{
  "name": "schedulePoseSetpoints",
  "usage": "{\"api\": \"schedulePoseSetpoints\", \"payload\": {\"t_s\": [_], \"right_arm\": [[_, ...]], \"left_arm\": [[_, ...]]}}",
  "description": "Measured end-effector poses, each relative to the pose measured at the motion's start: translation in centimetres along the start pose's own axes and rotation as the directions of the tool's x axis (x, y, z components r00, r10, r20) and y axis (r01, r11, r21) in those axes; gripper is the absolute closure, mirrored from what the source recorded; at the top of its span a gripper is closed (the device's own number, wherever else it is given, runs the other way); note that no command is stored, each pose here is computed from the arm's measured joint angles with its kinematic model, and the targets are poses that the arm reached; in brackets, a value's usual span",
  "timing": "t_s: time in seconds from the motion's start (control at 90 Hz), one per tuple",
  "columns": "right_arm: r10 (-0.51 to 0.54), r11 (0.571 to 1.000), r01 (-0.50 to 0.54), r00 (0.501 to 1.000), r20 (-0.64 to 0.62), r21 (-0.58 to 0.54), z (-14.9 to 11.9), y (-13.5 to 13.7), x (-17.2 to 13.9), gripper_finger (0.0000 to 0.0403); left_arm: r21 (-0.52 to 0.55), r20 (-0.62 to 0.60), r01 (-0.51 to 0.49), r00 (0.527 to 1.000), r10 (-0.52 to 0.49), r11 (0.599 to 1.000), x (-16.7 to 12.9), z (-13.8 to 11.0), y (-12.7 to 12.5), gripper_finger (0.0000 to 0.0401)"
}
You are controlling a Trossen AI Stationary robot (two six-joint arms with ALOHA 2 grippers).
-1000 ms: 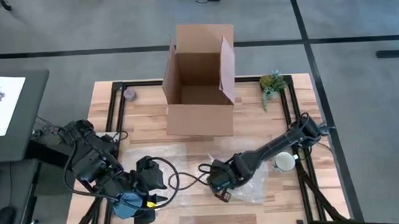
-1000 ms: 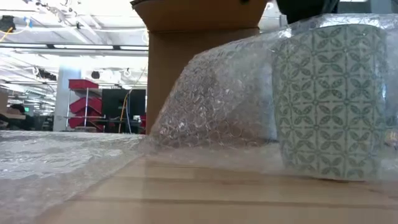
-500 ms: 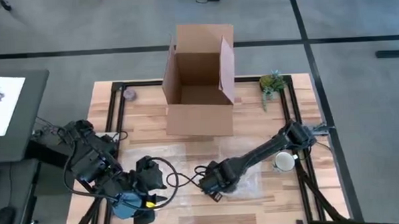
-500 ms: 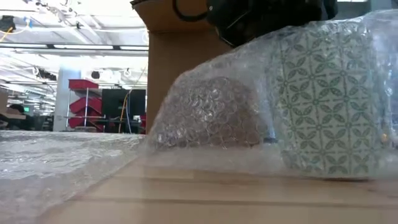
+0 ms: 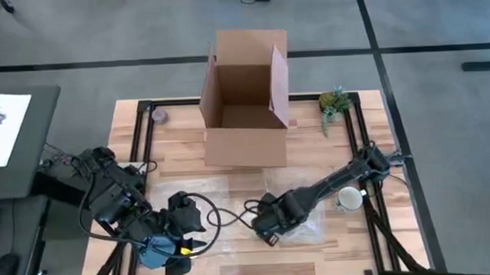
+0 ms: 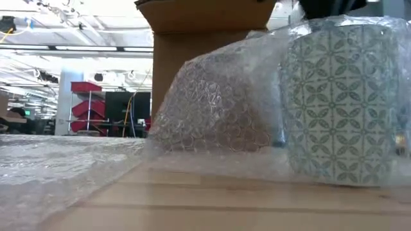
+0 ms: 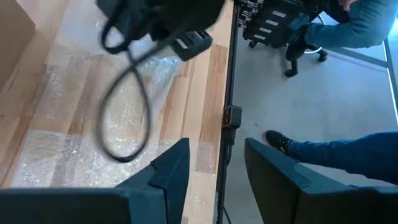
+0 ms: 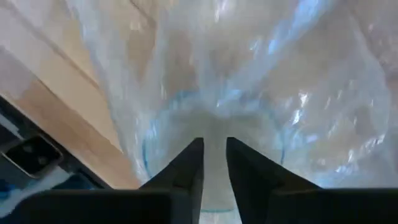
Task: Wrap mug
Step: Wrap the blue patterned mug with the right transparent bubble wrap
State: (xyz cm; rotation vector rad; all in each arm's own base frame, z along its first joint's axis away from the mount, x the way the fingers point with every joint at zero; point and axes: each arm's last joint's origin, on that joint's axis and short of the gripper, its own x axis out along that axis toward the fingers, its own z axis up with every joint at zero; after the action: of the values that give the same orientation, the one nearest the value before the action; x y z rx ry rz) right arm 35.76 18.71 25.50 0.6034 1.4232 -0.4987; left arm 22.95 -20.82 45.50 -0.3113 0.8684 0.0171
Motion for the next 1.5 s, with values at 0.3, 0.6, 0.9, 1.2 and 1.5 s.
{"api": "schedulePoseSetpoints", "payload": {"t_s": [0.3,0.6,0.9,1.2,1.5], "right_arm": [[-0.086,0.996,0.086,0.996,0.023,-0.015,0.0,-0.4,5.6,0.0402],[-0.109,0.991,0.106,0.994,-0.023,-0.085,0.8,-0.2,6.2,0.0403],[-0.051,0.995,0.051,0.999,0.002,-0.084,1.5,0.9,0.1,0.0403],[-0.106,0.991,0.108,0.994,0.032,-0.076,1.7,2.2,3.2,0.0403],[-0.162,0.977,0.162,0.987,0.009,-0.139,1.4,3.4,7.6,0.0403]], "left_arm": [[0.000,0.009,-0.001,1.000,0.001,1.000,0.1,0.2,0.1,0.0268],[-0.001,0.015,0.000,1.000,0.000,1.000,0.2,0.4,0.1,0.0268],[-0.006,0.015,0.000,1.000,0.000,1.000,0.2,0.4,0.1,0.0268],[-0.005,0.015,0.000,1.000,0.000,1.000,0.2,0.4,0.1,0.0268],[-0.004,0.015,0.000,1.000,0.000,1.000,0.2,0.4,0.1,0.0268]]}}
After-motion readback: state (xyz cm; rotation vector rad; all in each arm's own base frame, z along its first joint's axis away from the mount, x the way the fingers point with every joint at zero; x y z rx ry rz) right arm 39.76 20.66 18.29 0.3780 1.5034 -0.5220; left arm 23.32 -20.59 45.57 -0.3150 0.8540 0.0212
